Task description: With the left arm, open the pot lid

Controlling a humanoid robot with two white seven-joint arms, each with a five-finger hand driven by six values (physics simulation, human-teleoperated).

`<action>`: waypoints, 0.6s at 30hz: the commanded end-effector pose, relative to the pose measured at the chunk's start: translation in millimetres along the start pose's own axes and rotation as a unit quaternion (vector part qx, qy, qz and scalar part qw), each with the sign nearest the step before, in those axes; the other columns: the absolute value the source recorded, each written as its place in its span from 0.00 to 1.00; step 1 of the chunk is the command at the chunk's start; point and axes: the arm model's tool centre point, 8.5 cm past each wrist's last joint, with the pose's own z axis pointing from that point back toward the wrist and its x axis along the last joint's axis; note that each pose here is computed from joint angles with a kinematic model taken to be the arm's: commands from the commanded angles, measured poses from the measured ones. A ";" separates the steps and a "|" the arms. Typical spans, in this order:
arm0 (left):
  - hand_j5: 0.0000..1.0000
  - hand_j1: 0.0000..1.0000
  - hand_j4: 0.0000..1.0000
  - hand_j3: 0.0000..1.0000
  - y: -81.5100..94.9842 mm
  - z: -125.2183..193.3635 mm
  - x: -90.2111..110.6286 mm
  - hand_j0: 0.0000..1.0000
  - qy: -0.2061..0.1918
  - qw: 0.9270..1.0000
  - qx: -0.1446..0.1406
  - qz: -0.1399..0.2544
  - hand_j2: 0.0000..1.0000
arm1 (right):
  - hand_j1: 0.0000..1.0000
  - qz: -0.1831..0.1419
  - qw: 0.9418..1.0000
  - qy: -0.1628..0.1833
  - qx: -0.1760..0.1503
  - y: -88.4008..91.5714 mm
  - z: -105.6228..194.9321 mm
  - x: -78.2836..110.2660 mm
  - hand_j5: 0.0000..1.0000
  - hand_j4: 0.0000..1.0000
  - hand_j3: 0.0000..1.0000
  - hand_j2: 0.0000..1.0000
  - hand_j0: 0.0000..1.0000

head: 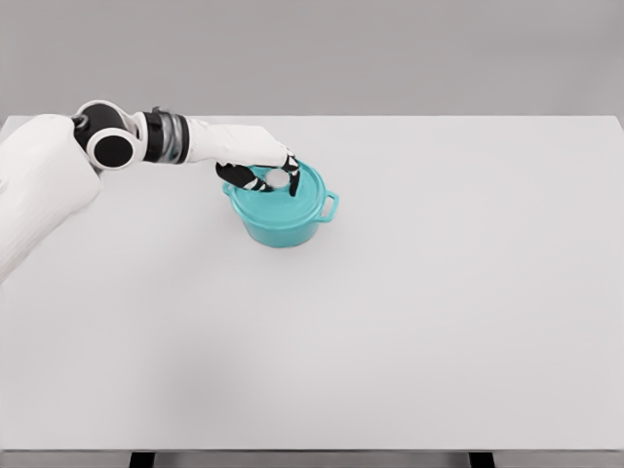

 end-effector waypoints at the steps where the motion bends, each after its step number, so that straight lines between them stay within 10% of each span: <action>1: 0.49 0.49 0.49 0.49 5.8 15.5 0.9 0.49 -0.001 1.000 0.009 -0.008 0.49 | 1.00 0.000 1.000 0.000 0.000 0.0 0.0 0.0 1.00 1.00 1.00 1.00 1.00; 8: 0.49 0.49 0.49 0.49 14.2 94.9 -9.8 0.49 0.018 0.999 0.040 -0.002 0.49 | 1.00 0.000 1.000 0.000 0.000 0.0 0.0 0.0 1.00 1.00 1.00 1.00 1.00; 18: 0.49 0.49 0.49 0.49 -19.8 165.8 -40.4 0.49 0.094 0.995 0.018 0.026 0.49 | 1.00 0.000 1.000 0.000 0.000 0.0 0.0 0.0 1.00 1.00 1.00 1.00 1.00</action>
